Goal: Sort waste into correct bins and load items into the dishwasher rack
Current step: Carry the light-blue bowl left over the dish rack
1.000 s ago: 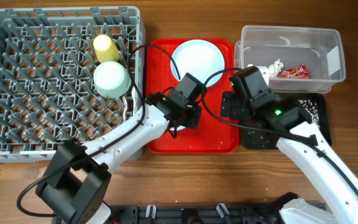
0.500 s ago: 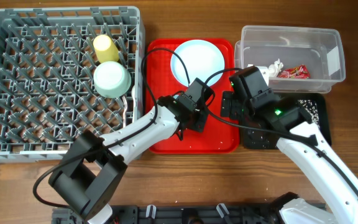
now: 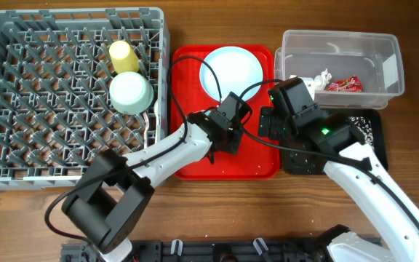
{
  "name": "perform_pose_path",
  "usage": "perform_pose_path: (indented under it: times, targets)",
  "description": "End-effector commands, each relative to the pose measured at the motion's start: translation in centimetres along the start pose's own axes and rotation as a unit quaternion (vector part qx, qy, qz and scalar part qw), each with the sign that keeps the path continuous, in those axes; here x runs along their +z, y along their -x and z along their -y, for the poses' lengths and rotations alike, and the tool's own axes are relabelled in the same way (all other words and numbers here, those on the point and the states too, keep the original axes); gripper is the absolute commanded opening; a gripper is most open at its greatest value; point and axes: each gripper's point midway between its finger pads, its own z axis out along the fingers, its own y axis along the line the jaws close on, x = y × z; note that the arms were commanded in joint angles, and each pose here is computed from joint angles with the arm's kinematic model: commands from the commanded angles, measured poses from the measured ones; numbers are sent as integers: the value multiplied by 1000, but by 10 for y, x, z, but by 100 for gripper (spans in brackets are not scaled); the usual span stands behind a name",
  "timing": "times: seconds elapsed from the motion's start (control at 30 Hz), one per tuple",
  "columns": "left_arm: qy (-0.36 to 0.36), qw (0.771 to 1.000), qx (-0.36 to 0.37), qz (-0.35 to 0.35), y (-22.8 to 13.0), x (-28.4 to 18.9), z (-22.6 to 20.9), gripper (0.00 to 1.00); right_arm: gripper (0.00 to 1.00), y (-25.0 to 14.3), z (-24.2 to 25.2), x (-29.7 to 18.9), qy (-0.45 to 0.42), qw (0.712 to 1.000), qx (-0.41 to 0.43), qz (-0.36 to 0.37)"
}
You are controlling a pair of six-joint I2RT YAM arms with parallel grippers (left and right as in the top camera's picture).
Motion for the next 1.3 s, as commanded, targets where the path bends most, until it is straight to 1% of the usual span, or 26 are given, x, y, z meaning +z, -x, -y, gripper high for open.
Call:
perform_pose_path:
  times: [0.0,0.1,0.23,0.4,0.53,0.63,0.7,0.77,0.83,0.87,0.9,0.93,1.0,1.1,1.2,1.27]
  targets:
    - [11,1000,7,-6,-4,5,-2,10,100,5,3,-2,-9,1000,3,10]
    - [19,1000,7,-3,-3,5,-5,11,100,5,3,-2,-9,1000,3,10]
    - [23,1000,7,-1,-3,5,-7,4,100,5,3,-2,-9,1000,3,10]
    - [27,1000,8,-14,-8,5,-9,4,100,5,3,-2,-9,1000,3,10]
    - [24,1000,4,-5,-3,-6,-10,4,100,5,3,-2,-9,1000,3,10]
    - [-8,1000,-11,-8,2,-28,-10,4,100,5,3,-2,-9,1000,3,10]
    - [-64,997,-36,-7,10,-57,-10,4,100,5,3,-2,-9,1000,3,10]
    - [-156,987,-42,7,19,-93,-8,4,100,5,3,-2,-9,1000,3,10]
    - [-234,970,-60,28,28,-127,-13,4,100,5,3,-2,-9,1000,3,10]
    - [-292,950,-98,50,35,-159,-31,4,100,5,3,-2,-9,1000,3,10]
    - [-321,938,-117,59,37,-174,-40,4,100,5,3,-2,-9,1000,3,10]
    - [-363,918,-146,72,37,-194,-58,4,100,5,3,-2,-9,1000,3,10]
    - [-394,899,-173,86,34,-208,-82,4,100,5,3,-2,-9,1000,3,10]
    - [-414,878,-222,92,19,-216,-118,4,100,5,3,-2,-9,1000,3,10]
    - [-420,866,-248,108,6,-223,-144,4,100,5,3,-2,-9,1000,3,10]
    - [-411,863,-268,122,-1,-226,-161,4,100,5,3,-2,-9,1000,3,10]
